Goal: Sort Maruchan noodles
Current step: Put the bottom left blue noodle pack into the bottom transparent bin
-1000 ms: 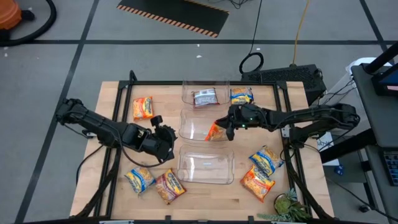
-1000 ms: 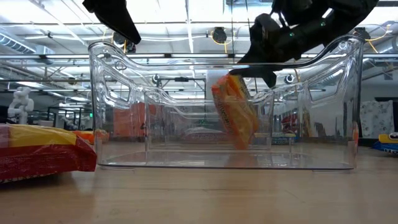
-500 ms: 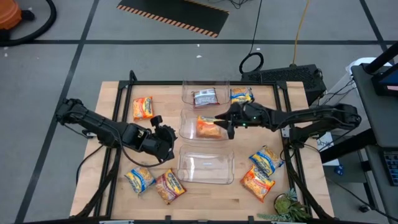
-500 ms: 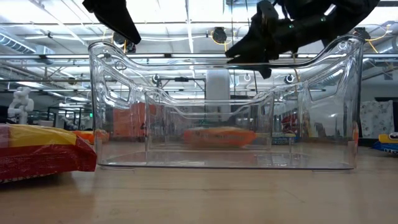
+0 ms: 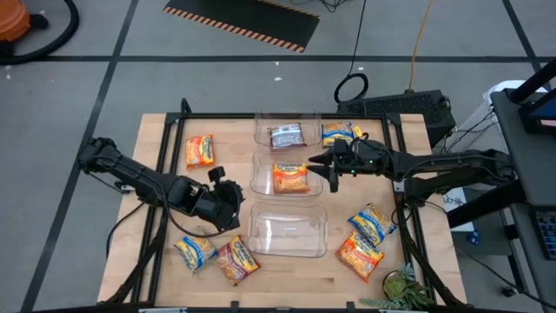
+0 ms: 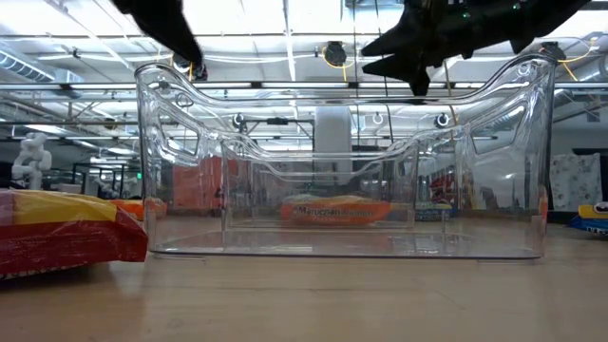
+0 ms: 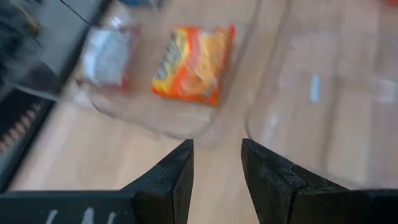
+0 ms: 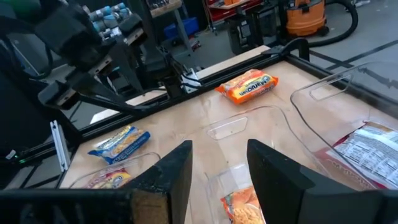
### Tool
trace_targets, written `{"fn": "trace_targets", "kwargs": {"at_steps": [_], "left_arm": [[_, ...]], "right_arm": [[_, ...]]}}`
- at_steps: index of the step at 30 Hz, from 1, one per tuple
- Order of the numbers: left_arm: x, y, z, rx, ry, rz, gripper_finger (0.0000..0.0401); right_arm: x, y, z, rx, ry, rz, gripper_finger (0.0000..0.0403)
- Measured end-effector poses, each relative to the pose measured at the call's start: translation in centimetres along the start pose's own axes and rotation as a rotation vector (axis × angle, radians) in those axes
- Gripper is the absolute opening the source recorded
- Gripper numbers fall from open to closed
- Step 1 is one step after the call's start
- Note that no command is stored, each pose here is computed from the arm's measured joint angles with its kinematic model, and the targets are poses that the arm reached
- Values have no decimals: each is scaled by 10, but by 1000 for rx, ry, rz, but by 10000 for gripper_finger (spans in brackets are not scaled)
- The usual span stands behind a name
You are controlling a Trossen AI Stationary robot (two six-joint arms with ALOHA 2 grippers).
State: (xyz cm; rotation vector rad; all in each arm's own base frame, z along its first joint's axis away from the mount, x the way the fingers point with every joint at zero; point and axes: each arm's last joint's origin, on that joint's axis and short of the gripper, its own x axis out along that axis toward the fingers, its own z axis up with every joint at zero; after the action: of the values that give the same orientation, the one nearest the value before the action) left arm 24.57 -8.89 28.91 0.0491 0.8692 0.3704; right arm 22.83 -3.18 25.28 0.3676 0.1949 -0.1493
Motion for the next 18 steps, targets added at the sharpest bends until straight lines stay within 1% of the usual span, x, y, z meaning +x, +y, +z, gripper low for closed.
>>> {"fn": "trace_targets", "kwargs": {"at_steps": [4, 7, 10, 13, 15, 18], "left_arm": [[-11, 3, -13, -103, 132, -64, 141], [-20, 0, -28, -189, 249, -68, 141], [-29, -6, -41, -244, 361, -75, 141], [-36, -12, -49, -326, 422, -88, 141], [-41, -17, -54, -371, 438, -89, 141], [-51, -27, -62, -371, 463, -123, 141]], "right_arm": [[-7, 1, 1, 0, 9, -2, 148], [-12, 1, 3, 0, 15, -4, 148], [-17, 2, 3, 0, 23, -7, 148], [-22, 2, 4, 11, 29, -9, 148], [-25, 3, 5, 27, 30, -9, 148], [-29, 6, 5, 31, 23, 8, 148]]}}
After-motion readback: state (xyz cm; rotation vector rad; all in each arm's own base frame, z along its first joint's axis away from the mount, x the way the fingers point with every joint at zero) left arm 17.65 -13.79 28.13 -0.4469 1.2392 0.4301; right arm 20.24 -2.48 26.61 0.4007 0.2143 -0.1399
